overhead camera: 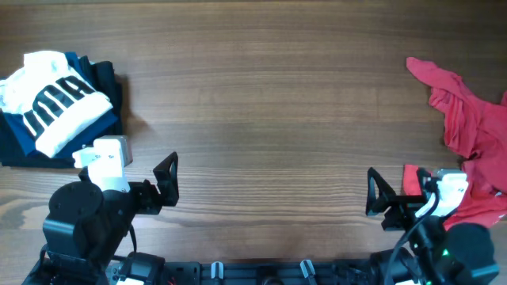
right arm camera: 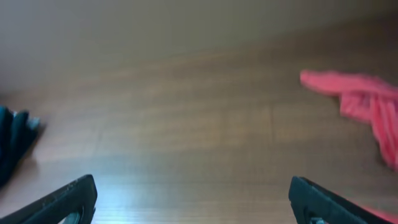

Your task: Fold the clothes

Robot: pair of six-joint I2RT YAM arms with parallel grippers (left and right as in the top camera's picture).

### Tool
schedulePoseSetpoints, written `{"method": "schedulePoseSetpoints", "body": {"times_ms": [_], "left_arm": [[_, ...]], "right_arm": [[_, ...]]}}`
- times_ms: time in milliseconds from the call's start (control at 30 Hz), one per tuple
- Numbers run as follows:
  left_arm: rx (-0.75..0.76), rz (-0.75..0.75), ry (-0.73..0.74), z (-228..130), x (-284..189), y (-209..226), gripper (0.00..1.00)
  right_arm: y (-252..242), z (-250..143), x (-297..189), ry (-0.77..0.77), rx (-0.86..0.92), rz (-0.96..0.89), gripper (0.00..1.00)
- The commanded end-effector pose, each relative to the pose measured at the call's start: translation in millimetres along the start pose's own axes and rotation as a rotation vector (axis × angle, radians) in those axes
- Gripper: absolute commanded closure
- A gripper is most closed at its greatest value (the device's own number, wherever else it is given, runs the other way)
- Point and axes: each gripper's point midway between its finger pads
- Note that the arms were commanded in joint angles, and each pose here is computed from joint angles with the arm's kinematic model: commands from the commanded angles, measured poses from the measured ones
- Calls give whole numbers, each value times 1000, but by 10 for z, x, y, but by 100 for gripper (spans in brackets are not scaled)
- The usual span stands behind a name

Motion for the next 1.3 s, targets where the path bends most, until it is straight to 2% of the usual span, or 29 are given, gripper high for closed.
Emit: {"method": "schedulePoseSetpoints", "body": {"times_ms": [0,200,433,533,667,733,800,933,1267], "left_arm": [[-8,15,0,-21,8,26,0],[-8,15,0,-21,8,27,0],[-8,15,0,-21,8,26,0],[-8,15,0,-21,8,26,0],[-8,15,0,-21,8,27,0],[-8,15,0,-21,8,26,0],[-8,15,0,-21,8,27,0],[-8,15,0,-21,8,26,0],[-8,15,0,-21,8,26,0]], "right_arm": [[-96,-203,130,-55,-32,22,0],[-165,-312,397,-138,-27,52,0],[-103,-112,595,-330,-112,110,0],[-125,-167,706,-372,-113,128,0],[-203,-360,849,-351,-121,123,0],[-163,-533,926,-315,-211,161,0],[-137,-539,922,-320,-302,162,0],[-142,-538,923,-325,-362,149,0],[-153,-531,923,-327,-356,143,0]]}}
Point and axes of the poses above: each gripper's point midway between its finger pads, its own x axis out along the fingers, its own y axis along the line the jaws close on, z = x × y, and after that the axes turned 9 degrees about x, right-handed
